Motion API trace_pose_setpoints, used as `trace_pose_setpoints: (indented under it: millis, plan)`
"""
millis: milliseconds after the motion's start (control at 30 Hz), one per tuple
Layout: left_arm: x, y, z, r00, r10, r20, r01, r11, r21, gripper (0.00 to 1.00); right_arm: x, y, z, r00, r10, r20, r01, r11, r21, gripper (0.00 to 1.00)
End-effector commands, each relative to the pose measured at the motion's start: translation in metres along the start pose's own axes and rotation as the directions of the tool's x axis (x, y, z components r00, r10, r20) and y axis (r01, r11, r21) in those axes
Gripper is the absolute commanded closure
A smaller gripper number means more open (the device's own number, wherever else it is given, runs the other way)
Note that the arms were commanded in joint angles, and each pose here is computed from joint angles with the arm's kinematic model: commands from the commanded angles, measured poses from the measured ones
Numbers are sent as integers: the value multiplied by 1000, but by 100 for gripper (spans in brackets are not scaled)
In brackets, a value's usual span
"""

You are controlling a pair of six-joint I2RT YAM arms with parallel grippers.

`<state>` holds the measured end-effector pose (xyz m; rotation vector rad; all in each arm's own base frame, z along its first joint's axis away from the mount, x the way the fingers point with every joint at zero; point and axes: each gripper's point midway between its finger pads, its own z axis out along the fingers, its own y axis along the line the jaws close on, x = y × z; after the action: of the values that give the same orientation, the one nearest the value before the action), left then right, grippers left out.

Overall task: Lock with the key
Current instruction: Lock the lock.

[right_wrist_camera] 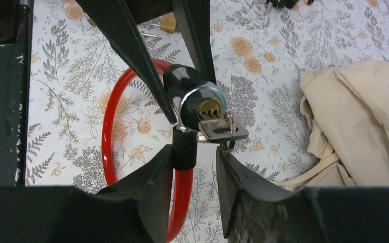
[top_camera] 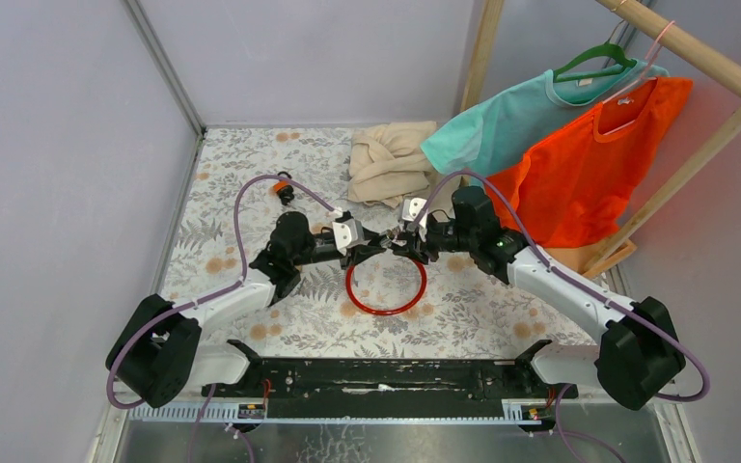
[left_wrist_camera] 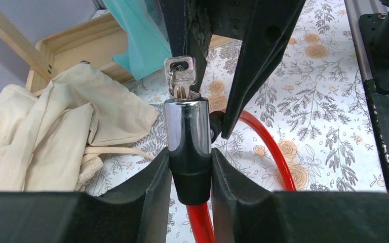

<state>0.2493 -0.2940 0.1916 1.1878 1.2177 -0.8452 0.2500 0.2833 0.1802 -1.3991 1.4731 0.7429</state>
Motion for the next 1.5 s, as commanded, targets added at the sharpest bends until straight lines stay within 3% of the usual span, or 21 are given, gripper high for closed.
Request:
trace_pose_setpoints:
  millis: [0,267,467,633,1100,1267,1467]
  plan:
    - [-10,-12,-2,999,14,43,-16,999,49,100,21,-20,-10,997,-11,-77,19,994,110,58]
    - [-11,-7,-1,999,9,47,-10,1000,17,100,36,-2,-6,996,31,-82,-27,998,53,57]
    - [-10,-7,-1,999,-16,52,15,1000,13,100,25,2,-1,998,56,-38,-56,998,8,88]
    - [-11,-9,1,997,-52,64,51,998,27,100,2,-2,0,998,66,18,-66,998,-1,100]
    - [-9,-6,10,994,-103,45,101,994,35,100,-48,-22,2,996,56,76,-54,998,-31,100]
    - [-18,1,7,997,-38,64,38,999,3,100,-45,-37,0,999,14,49,-16,999,49,100]
    - [-26,12,9,997,83,4,-83,996,34,100,-61,-64,-14,993,-121,7,118,979,167,100]
